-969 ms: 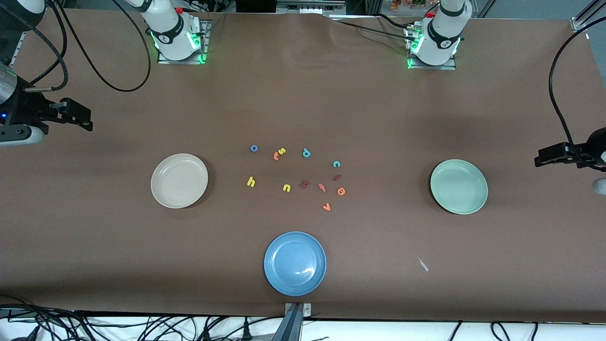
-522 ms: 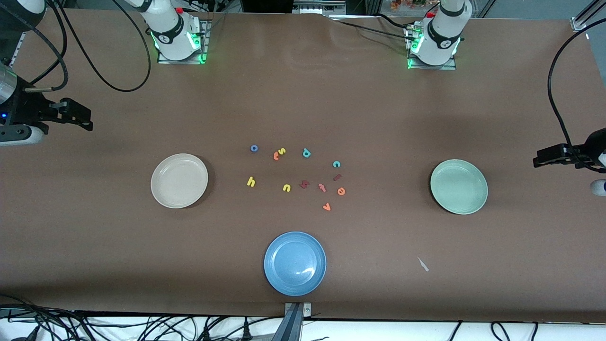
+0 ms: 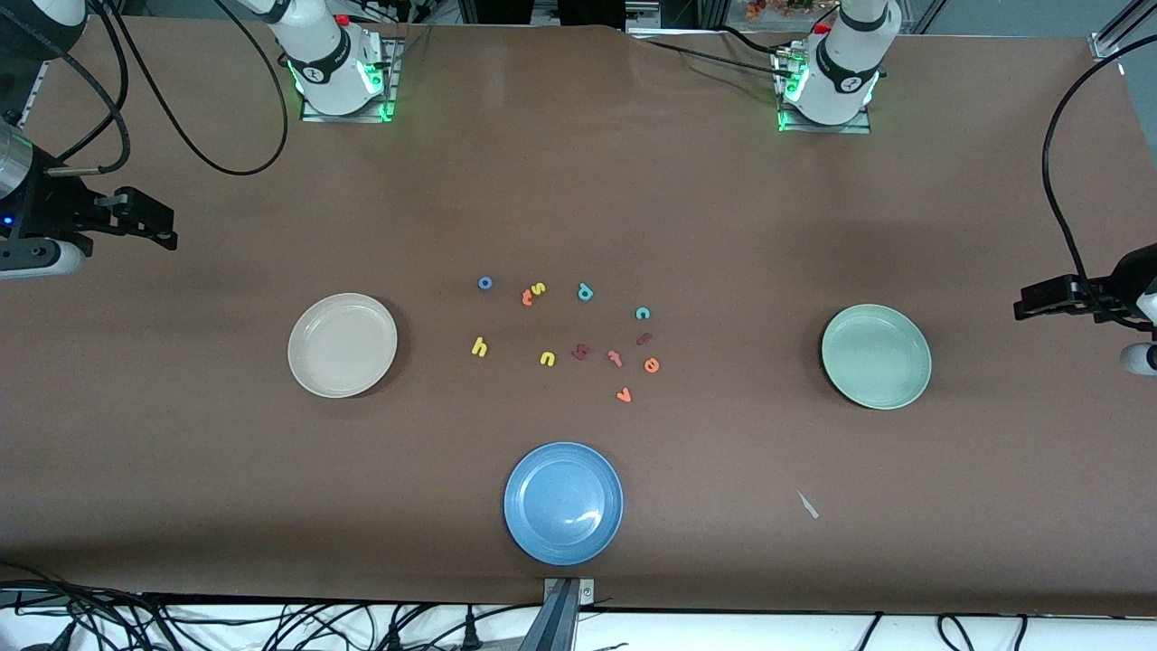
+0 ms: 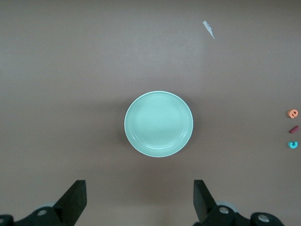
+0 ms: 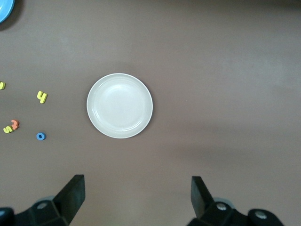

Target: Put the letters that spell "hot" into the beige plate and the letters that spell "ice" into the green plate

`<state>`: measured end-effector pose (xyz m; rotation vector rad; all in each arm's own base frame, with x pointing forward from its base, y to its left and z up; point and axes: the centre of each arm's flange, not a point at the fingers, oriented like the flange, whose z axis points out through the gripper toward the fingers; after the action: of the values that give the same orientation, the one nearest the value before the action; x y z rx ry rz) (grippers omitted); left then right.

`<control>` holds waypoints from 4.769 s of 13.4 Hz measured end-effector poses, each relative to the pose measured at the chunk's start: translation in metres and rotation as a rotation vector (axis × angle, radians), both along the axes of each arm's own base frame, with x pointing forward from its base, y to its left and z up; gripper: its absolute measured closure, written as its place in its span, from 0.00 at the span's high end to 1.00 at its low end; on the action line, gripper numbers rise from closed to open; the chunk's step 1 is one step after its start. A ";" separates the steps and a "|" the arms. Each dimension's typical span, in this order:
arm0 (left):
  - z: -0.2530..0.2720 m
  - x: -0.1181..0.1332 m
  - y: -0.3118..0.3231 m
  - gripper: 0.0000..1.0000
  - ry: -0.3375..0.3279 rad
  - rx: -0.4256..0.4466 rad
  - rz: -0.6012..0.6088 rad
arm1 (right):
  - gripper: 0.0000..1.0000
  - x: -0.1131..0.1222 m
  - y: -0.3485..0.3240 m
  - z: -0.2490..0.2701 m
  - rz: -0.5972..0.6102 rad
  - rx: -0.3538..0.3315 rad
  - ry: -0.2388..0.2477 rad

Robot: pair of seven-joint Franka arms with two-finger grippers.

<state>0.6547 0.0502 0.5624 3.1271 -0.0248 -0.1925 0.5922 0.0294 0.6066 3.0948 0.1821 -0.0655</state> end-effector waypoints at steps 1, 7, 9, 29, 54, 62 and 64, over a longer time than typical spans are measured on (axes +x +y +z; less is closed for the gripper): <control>-0.001 0.001 0.000 1.00 0.001 0.000 0.000 | 1.00 0.000 0.000 0.000 0.000 0.000 0.000; -0.003 0.001 0.001 1.00 0.004 0.000 0.002 | 1.00 0.000 0.000 0.000 0.000 0.000 0.000; -0.004 0.001 0.001 1.00 0.004 0.000 0.002 | 1.00 0.000 0.000 0.000 0.000 0.001 0.000; -0.237 -0.028 -0.352 1.00 0.067 -0.075 0.216 | 1.00 0.002 -0.021 -0.005 -0.039 0.011 0.015; -0.389 -0.127 -0.437 0.53 0.025 -0.033 0.295 | 1.00 0.016 0.107 -0.135 0.037 0.069 0.151; -0.389 -0.126 -0.436 0.25 0.024 -0.031 0.308 | 1.00 -0.020 0.169 -0.272 -0.024 0.101 0.111; -0.383 -0.120 -0.433 0.25 0.013 -0.037 0.315 | 1.00 -0.039 0.201 -0.284 -0.068 0.097 0.106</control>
<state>0.5351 -0.3832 0.1792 3.0362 0.4547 -0.2040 0.5537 0.2300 0.3230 3.1957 0.0853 -0.2301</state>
